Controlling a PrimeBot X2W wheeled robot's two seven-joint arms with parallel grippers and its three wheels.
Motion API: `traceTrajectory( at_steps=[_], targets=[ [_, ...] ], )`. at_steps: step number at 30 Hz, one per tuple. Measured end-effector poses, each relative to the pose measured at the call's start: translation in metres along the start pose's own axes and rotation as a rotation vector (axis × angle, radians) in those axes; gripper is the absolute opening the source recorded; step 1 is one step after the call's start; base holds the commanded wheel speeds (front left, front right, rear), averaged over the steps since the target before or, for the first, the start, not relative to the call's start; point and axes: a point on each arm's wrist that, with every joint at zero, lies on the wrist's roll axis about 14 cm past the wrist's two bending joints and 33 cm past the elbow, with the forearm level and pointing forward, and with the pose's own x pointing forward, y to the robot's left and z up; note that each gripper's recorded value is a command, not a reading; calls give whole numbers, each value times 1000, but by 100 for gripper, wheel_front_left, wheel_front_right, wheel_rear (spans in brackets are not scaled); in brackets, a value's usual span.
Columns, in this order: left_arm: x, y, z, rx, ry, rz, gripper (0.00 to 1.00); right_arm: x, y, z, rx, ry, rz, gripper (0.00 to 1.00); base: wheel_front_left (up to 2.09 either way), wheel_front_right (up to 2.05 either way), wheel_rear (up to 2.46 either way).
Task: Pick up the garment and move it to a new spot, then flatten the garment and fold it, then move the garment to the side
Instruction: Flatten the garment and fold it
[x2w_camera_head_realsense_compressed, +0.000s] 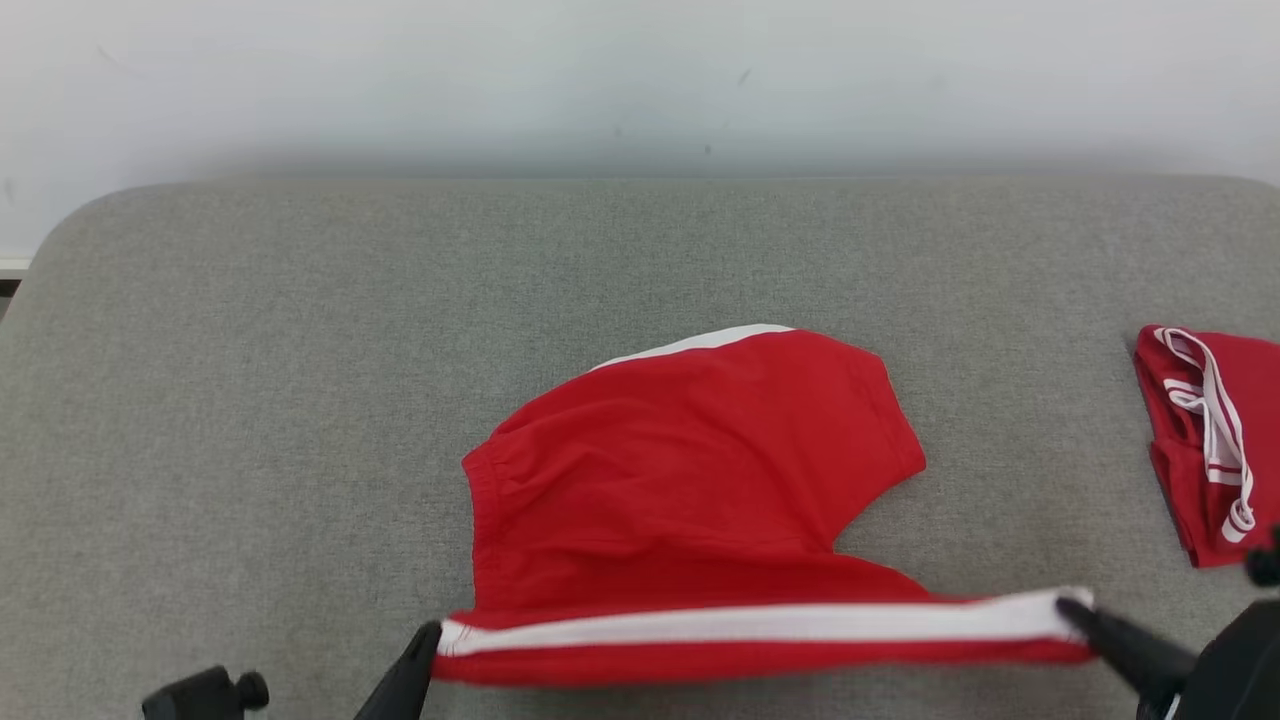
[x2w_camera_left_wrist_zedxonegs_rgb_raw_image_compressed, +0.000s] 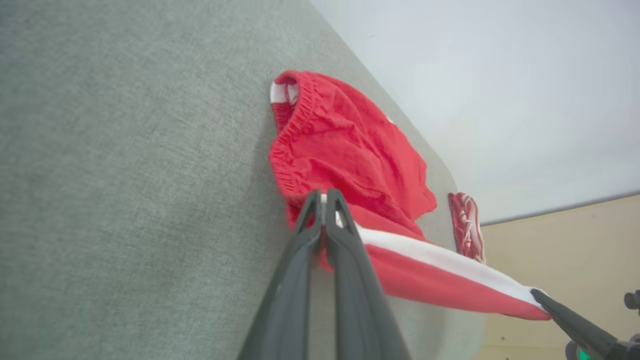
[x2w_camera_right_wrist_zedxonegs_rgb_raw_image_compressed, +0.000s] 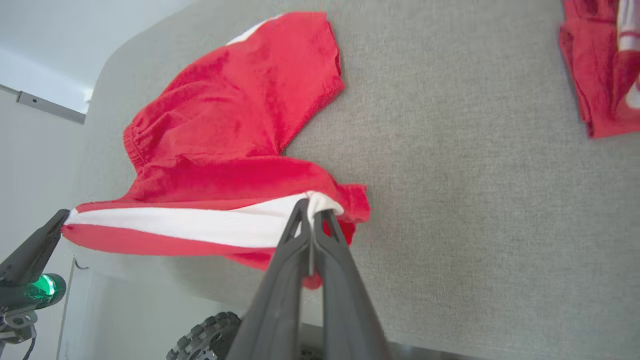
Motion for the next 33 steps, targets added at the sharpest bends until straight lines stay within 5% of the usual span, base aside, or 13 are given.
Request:
traceTrajectory(
  at_steps=[7,16,22,33],
  targets=[
    [18,-34,30,10,-94,-123,0,0,4,57,-57,-225,-13,0,0,0,0],
    [48,-73,66,97,-116,-248,0,8,19,103,-141,-337,19,0,0,0,0],
    [93,-105,118,205,-149,-311,0,28,42,171,-251,-448,63,0,0,0,0],
    [207,-167,205,354,-260,-404,0,97,56,307,-284,-663,87,0,0,0,0]
  ],
)
